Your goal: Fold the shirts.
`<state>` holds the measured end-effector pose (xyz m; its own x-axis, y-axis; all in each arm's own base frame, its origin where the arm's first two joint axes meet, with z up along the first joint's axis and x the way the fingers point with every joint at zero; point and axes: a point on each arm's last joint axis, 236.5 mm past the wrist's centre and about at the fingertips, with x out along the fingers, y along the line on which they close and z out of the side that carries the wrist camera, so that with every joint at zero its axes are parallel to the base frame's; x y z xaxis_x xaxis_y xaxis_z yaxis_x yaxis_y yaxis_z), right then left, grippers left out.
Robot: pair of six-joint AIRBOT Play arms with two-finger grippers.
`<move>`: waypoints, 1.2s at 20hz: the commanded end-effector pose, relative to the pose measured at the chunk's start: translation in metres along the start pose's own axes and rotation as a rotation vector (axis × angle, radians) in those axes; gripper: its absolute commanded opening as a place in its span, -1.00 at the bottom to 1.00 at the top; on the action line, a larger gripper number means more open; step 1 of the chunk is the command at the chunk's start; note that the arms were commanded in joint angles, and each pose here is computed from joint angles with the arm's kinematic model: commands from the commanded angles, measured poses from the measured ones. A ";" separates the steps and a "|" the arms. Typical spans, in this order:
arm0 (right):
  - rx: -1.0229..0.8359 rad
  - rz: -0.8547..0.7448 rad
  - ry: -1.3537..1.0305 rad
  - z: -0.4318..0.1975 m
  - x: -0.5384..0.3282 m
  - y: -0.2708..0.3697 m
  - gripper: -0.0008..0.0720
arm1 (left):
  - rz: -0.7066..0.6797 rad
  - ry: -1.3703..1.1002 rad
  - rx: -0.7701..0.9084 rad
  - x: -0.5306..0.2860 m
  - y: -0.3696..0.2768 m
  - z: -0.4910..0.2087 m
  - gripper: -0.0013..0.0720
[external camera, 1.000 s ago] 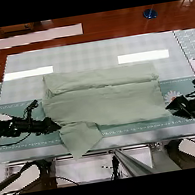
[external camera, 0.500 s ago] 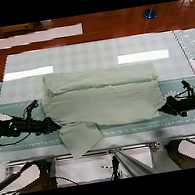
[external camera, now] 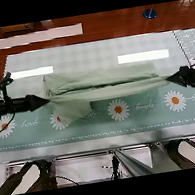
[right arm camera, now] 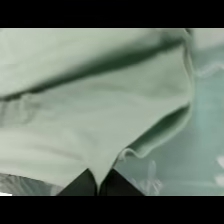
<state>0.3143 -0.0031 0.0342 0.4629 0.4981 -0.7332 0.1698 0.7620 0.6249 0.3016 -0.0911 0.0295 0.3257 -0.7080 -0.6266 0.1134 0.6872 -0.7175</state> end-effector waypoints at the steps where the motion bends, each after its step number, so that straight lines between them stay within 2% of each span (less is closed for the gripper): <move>1: -0.074 -0.005 -0.127 0.035 0.006 0.026 -0.91 | -0.012 -0.127 0.033 -0.008 -0.016 0.046 -0.90; 4: -0.054 -0.040 -0.189 0.059 0.028 0.016 -0.91 | 0.003 -0.145 0.013 -0.001 0.000 0.075 -0.90; 8: -0.011 -0.061 -0.150 0.072 0.075 -0.004 -0.91 | -0.001 -0.116 -0.022 0.017 0.029 0.114 -0.90; 13: -0.025 -0.074 -0.177 0.119 0.106 -0.008 -0.91 | -0.051 -0.047 -0.063 0.043 0.051 0.147 -0.90; 20: 0.005 -0.098 -0.183 0.148 0.152 -0.025 -0.90 | -0.066 0.020 -0.118 0.090 0.083 0.159 -0.89; 21: 0.006 -0.103 -0.174 0.146 0.156 -0.029 -0.83 | -0.066 0.024 -0.124 0.093 0.088 0.159 -0.81; 22: 0.005 -0.105 -0.174 0.146 0.156 -0.030 -0.36 | -0.066 0.024 -0.125 0.094 0.090 0.160 -0.45; 23: -0.007 -0.103 -0.181 0.148 0.154 -0.028 0.00 | -0.064 0.015 -0.117 0.092 0.091 0.163 -0.07; 24: -0.040 -0.103 -0.191 0.151 0.148 -0.024 0.25 | -0.065 0.008 -0.110 0.086 0.090 0.167 0.12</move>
<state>0.5058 -0.0084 -0.0500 0.5934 0.3391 -0.7300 0.2141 0.8078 0.5492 0.4911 -0.0670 -0.0359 0.3140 -0.7495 -0.5828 0.0246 0.6201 -0.7842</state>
